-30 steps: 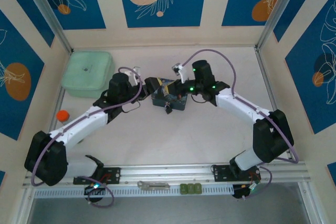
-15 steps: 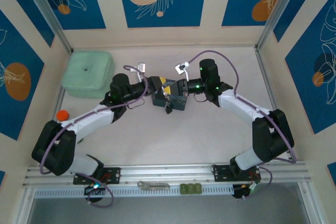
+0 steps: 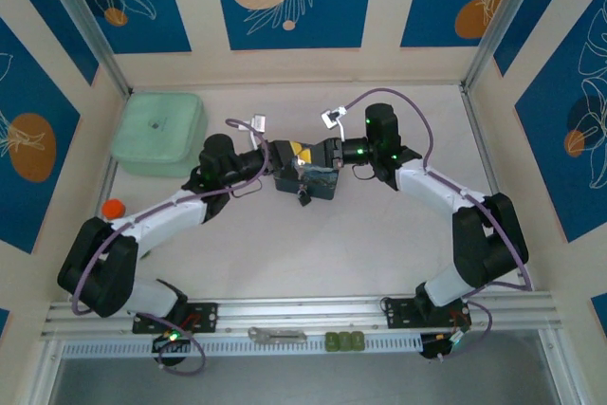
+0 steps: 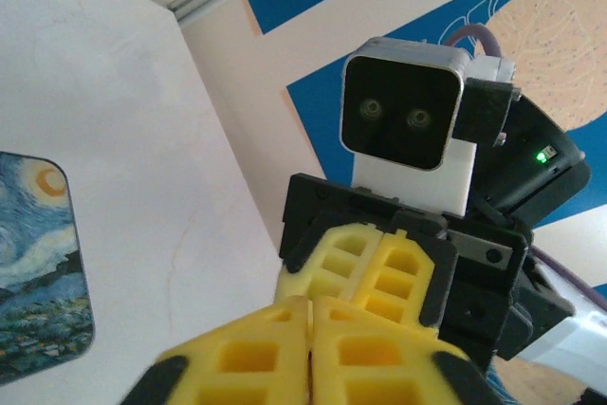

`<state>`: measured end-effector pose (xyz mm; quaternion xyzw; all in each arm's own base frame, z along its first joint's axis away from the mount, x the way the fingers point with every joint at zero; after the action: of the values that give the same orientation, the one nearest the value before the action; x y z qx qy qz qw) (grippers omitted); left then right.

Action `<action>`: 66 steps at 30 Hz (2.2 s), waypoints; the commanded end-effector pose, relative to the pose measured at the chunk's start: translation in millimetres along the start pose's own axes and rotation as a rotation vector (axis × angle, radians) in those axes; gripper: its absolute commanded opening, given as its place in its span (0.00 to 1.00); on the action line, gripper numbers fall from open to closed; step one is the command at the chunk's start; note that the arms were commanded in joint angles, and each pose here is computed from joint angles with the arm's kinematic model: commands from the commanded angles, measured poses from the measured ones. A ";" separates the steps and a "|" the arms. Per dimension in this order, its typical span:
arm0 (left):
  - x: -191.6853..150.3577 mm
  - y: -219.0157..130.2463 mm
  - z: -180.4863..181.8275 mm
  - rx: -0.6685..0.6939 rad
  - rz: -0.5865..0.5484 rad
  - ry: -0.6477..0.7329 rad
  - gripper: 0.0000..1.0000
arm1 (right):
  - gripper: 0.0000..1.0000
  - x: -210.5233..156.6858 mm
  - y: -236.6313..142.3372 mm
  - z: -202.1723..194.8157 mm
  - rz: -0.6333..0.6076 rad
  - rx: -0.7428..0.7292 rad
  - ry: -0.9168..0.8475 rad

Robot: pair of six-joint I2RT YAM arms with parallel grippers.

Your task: Unlock a padlock with a key

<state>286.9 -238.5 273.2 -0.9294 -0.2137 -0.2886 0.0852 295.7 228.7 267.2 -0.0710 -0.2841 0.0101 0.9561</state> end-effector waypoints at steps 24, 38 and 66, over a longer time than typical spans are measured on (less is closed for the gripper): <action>-1.0 -2.9 -10.9 -0.024 -0.143 -0.037 0.00 | 0.34 -8.6 -0.7 7.9 -0.147 -0.027 -0.001; -0.1 -7.8 -13.9 -0.018 -0.198 -0.033 0.00 | 0.13 -16.9 -0.4 5.1 -0.147 -0.037 0.020; -20.9 -19.9 17.2 0.219 -0.102 0.081 1.00 | 0.00 -30.1 -26.9 -17.7 -0.172 -0.175 0.082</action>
<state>273.7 -233.5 264.1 -0.9092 -0.3020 -0.2682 0.1010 287.1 213.0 250.7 -0.0943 -0.2616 -0.0905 0.9563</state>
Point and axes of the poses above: each hand's point on the last joint's axis, 136 mm out from that joint toward the fingers, its own y axis out along the fingers, its own z axis along the line the jaws close on, x = y × z, the point moved 7 cm from there along -y, back along the fingers, and after that the axes turned 6 degrees about y, right-handed, at the moved point
